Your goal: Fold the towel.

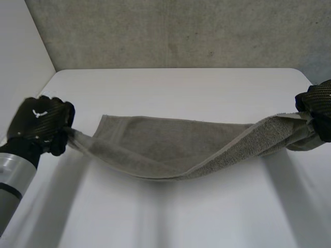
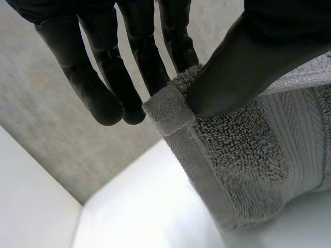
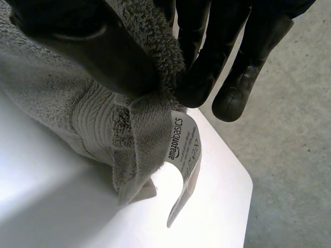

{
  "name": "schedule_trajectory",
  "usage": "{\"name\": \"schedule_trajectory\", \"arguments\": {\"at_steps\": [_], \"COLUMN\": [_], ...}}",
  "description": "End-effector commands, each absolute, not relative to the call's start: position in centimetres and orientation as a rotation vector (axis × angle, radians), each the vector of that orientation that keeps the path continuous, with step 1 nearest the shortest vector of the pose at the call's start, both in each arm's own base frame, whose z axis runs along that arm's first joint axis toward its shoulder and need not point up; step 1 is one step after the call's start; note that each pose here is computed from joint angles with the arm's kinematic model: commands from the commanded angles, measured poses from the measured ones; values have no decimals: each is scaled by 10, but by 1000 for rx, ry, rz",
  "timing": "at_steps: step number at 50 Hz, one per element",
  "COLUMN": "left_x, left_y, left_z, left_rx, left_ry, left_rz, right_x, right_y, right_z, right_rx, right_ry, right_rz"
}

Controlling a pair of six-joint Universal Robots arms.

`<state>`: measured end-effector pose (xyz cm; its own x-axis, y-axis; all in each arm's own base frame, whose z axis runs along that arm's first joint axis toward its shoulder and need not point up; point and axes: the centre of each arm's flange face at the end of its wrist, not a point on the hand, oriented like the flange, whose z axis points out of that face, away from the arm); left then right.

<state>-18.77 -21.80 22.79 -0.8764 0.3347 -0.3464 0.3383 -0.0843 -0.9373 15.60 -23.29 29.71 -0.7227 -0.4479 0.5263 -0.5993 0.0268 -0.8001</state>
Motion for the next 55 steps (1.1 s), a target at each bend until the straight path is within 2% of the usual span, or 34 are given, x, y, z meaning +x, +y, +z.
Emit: {"name": "schedule_trajectory", "arguments": {"at_steps": [1,3,6,11,14,19,24,38,46,52,55], "left_x": [-196,-203,-206,-216,-219,-240,-247,-271,-276,-283,-282], "left_y": [-250,-269,-276,-316,-326,-358,-376,-396,-398,-395,-395], "left_z": [197,188,183,171,169,160,153,132,134,143,153], "left_rx": [816,830,838,828,816,783,750,788,801,792,766], "left_ry": [2255,2280,2290,2290,2280,2230,2215,2259,2244,2218,2195], "left_rz": [-2048,-2021,-2012,-2008,-2012,-2039,-2026,-1984,-1997,-2022,-2039], "right_x": [156,157,156,153,151,159,162,172,169,168,161], "right_y": [-257,-269,-278,-316,-325,-352,-368,-387,-389,-389,-391], "right_z": [267,254,246,219,214,196,190,165,153,156,168], "right_rx": [1147,1146,1144,1051,1007,932,842,804,759,750,690], "right_ry": [-2268,-2318,-2340,-2363,-2363,-2362,-2337,-2294,-2304,-2296,-2250], "right_rz": [1684,1657,1644,1658,1661,1702,1762,1786,1715,1726,1744]}}
